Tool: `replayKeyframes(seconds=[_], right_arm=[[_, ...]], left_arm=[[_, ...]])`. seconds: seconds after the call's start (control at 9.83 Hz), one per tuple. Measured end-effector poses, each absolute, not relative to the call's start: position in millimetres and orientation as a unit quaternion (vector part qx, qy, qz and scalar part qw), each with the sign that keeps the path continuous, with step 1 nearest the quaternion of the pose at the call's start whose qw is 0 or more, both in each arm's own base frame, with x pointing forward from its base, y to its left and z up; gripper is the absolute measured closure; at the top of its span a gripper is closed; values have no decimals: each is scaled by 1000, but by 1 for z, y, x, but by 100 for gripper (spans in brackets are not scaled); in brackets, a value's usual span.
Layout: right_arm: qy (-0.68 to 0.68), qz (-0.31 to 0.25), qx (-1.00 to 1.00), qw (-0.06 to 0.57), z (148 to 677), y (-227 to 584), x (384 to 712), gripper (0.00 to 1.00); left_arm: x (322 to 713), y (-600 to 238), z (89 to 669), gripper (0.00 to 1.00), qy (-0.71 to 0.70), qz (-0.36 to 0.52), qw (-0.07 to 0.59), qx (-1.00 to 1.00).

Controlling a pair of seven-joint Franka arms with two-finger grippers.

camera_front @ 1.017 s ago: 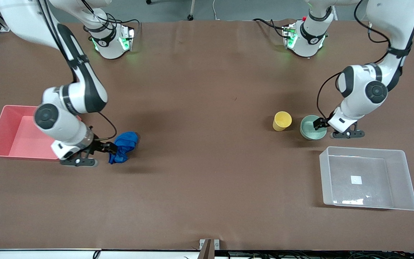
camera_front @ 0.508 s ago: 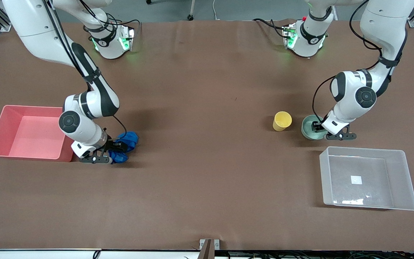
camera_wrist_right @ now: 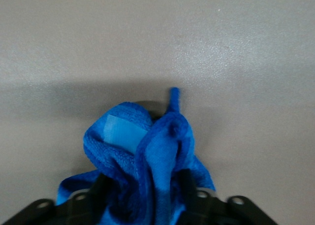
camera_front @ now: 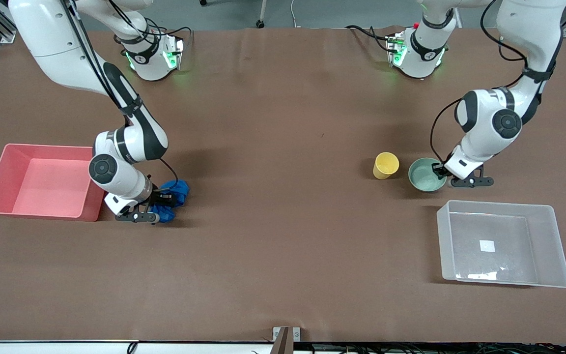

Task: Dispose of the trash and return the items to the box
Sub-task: 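Carry the cloth into the pink bin while the left gripper carries the bowl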

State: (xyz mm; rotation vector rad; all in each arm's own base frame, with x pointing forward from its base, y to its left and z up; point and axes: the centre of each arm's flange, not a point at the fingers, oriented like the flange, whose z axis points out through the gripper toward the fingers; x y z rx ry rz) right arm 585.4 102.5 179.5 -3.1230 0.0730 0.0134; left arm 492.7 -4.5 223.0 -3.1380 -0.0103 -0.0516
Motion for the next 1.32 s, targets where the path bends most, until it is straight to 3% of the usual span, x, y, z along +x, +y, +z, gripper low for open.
replayKeyframes(seconds=[0.2,0.31,0.41,0.61,0.81,0.92,1.12,1.32], right_arm=[[31,1,-999,9,184,103,590,75],[34,9,-999,7,191,103,593,81],[37,23,-999,1,212,100,601,81],[55,50,-997,-15,310,76,614,81],[41,49,-998,-25,409,6,605,81],[15,47,-998,-27,432,-54,594,81],[-22,58,-998,-28,431,-173,565,84],[-32,58,-997,-31,391,-229,537,84]], left_arm=[[496,-4,274,96,-4,-27,0,-1000],[502,-4,305,96,-4,-36,0,-999],[516,-1,336,96,-7,-48,-1,-999],[565,22,387,96,-22,-78,1,-997],[630,52,398,96,-19,-80,-13,-997],[661,68,391,96,-16,-76,-25,-997],[701,98,345,96,-4,-55,-25,-998],[713,117,282,96,9,-41,-31,-999]])
